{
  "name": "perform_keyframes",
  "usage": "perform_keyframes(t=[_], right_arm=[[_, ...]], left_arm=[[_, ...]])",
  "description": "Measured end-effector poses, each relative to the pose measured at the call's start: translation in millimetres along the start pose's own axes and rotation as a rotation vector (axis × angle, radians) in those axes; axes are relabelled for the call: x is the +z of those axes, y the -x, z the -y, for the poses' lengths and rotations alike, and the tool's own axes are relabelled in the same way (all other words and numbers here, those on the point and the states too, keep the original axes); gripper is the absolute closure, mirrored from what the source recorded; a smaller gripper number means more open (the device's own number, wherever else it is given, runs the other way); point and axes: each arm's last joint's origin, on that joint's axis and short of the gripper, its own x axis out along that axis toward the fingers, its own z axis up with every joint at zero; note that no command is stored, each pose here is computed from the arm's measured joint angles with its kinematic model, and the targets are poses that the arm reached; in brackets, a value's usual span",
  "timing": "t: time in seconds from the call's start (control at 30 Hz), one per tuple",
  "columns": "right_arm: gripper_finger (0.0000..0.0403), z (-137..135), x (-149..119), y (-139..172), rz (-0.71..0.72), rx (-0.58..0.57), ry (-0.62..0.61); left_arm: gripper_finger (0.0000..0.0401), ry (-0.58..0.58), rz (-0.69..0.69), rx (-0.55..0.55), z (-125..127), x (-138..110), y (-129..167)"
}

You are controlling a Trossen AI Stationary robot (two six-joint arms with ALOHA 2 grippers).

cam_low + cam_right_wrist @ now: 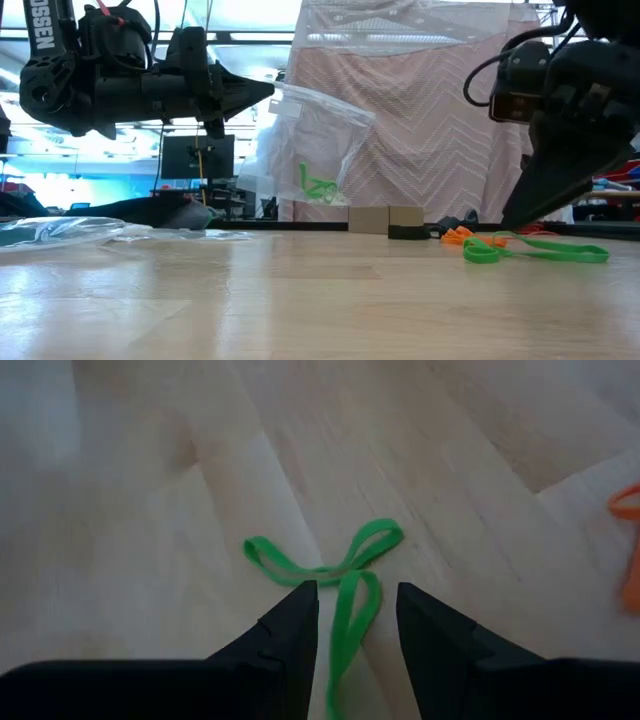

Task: Sort rubber bands
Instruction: Put the green rubber band into the transparent zip bag

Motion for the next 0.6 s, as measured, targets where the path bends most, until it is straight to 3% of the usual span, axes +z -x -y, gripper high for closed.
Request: perform_keyframes(t=[0.3,0.5,0.6], right_arm=[[0.0286,-8,-2,-21,-0.039,-0.037,0.053],[0.0387,-10,3,-19,-0.083,-0.143,0.119],[0.0397,-11,7,-17,-0.075,-0.203,0.138]], left_arm=[[0.0398,0.001,0.003,0.000,0,0,0],[0.0398,0.001,0.002,0.000,0,0,0],[0.0398,0.003,0.000,0.000,0,0,0]])
